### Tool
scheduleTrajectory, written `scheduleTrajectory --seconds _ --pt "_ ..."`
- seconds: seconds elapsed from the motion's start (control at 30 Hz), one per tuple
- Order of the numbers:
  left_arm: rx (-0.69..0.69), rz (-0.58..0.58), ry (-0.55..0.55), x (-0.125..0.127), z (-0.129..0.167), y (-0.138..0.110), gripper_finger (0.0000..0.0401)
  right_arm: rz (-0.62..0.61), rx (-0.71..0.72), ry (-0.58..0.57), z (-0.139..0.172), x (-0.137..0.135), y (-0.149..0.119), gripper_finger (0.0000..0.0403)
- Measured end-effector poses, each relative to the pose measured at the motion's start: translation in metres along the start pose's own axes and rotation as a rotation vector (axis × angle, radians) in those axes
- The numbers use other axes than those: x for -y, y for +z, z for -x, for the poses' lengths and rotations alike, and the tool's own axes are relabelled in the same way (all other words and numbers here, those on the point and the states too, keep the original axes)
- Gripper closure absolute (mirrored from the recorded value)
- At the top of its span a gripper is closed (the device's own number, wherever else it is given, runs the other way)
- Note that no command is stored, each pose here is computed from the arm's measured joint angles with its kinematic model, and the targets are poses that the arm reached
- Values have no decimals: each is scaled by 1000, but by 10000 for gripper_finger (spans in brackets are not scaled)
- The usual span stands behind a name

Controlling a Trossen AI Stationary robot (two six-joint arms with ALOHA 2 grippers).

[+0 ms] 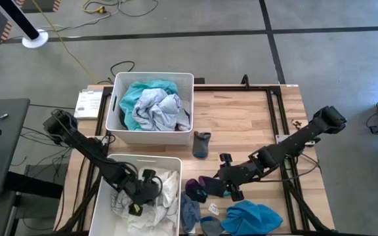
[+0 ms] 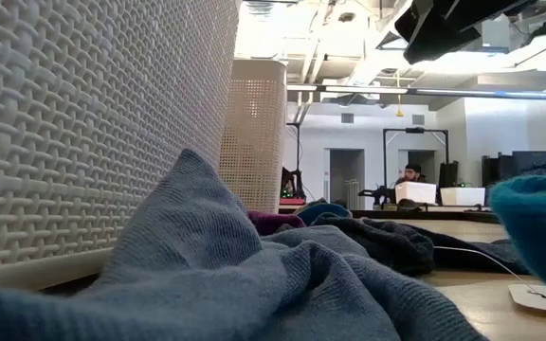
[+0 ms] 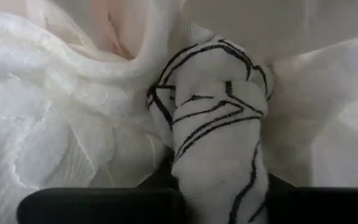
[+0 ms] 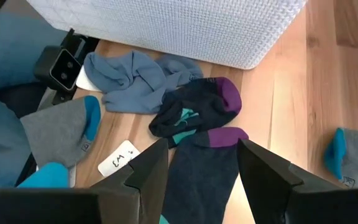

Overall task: Sort clothes
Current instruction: Put the black patterned blouse into the bottom white laundry bin, then put the right dark blue sock into the top white laundry bin

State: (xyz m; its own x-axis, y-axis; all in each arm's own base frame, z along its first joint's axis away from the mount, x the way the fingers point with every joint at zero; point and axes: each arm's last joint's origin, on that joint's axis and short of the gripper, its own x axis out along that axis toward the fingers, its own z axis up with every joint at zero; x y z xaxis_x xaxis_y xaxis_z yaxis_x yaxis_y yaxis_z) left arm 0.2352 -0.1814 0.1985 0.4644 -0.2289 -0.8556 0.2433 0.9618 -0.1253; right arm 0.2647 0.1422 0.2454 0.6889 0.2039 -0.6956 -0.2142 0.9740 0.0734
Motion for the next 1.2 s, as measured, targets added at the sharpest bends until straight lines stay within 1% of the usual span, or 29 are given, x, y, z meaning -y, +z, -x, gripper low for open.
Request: scheduleTrajectory --seconds 0.17,0.3,0.47,0.6,0.7,0.8,0.83,0.9,1.07,1.13,1.2 --pt "34 14 -21 -1 2 4 354 4 -1 0 0 0 0 201" --pt "93 19 -47 0 15 7 321 4 -2 0 0 0 0 201" --pt "209 31 -62 -3 48 12 254 4 -2 0 0 0 0 201" --pt "320 16 -87 -7 79 14 205 12 -2 1 0 0 0 201" --pt "408 1 -90 -10 102 13 183 20 -2 0 0 0 0 201" --pt "502 -26 -75 -15 124 12 174 17 -2 -4 0 2 0 201" --pt "538 -39 -62 -16 131 12 173 17 -1 -5 0 2 0 201" --pt "620 -62 3 -20 145 12 172 17 -1 -10 -1 4 1 201" --pt "817 -80 256 -30 173 14 172 10 0 -20 -1 8 2 201" --pt "868 -102 330 -32 182 15 172 6 1 -23 -1 10 2 201" --pt "895 -137 381 -34 189 15 172 6 1 -24 -1 10 2 201"
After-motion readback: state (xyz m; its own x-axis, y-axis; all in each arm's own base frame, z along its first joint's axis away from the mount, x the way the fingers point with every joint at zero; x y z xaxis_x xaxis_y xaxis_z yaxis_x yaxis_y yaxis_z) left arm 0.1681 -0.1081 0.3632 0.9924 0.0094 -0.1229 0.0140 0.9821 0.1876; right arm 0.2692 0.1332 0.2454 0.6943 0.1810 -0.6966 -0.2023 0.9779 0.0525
